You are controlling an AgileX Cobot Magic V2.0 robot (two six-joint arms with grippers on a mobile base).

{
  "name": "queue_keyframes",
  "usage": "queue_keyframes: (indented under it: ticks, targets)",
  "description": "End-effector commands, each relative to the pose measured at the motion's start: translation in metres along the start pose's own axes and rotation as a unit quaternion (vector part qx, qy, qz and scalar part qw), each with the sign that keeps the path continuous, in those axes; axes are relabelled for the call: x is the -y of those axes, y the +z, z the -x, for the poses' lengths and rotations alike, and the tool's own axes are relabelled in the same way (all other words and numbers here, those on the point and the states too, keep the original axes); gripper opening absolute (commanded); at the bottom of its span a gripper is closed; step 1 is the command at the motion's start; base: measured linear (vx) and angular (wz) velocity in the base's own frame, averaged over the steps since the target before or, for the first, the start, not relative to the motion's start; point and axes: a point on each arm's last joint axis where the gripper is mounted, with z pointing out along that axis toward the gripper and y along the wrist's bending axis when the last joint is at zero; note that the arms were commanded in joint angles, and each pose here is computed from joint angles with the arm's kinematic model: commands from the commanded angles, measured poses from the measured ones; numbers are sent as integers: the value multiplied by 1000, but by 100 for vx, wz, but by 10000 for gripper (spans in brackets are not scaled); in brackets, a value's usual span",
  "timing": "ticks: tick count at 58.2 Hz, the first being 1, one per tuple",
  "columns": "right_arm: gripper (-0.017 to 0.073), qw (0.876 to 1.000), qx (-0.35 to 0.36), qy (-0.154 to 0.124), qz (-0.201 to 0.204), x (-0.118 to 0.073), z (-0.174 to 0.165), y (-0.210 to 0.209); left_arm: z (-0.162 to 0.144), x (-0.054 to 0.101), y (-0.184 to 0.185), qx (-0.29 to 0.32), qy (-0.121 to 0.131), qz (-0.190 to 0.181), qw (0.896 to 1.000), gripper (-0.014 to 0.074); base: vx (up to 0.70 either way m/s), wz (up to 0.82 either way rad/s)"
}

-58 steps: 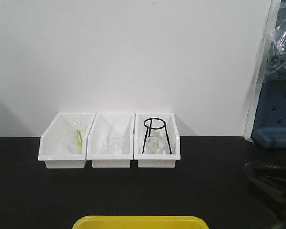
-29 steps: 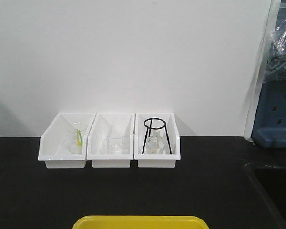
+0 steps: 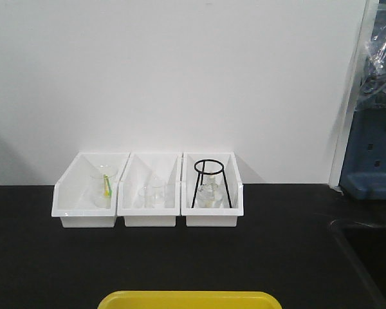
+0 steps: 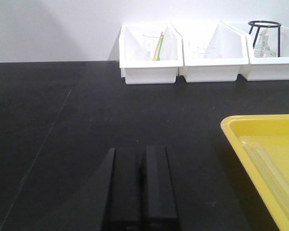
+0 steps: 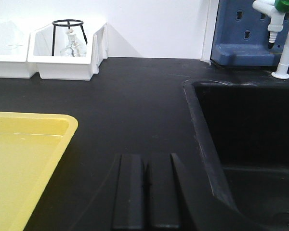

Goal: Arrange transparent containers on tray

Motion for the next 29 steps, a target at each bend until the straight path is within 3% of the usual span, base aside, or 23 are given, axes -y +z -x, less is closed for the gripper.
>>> queue_keyframes:
  ticks: [1, 29]
  targets:
    - [-11, 999, 40, -3, 2, 0, 5, 0, -3, 0, 1, 34, -4, -7, 999, 2, 0, 0]
    - [-11, 999, 40, -3, 2, 0, 5, 0, -3, 0, 1, 34, -4, -7, 999, 2, 0, 0]
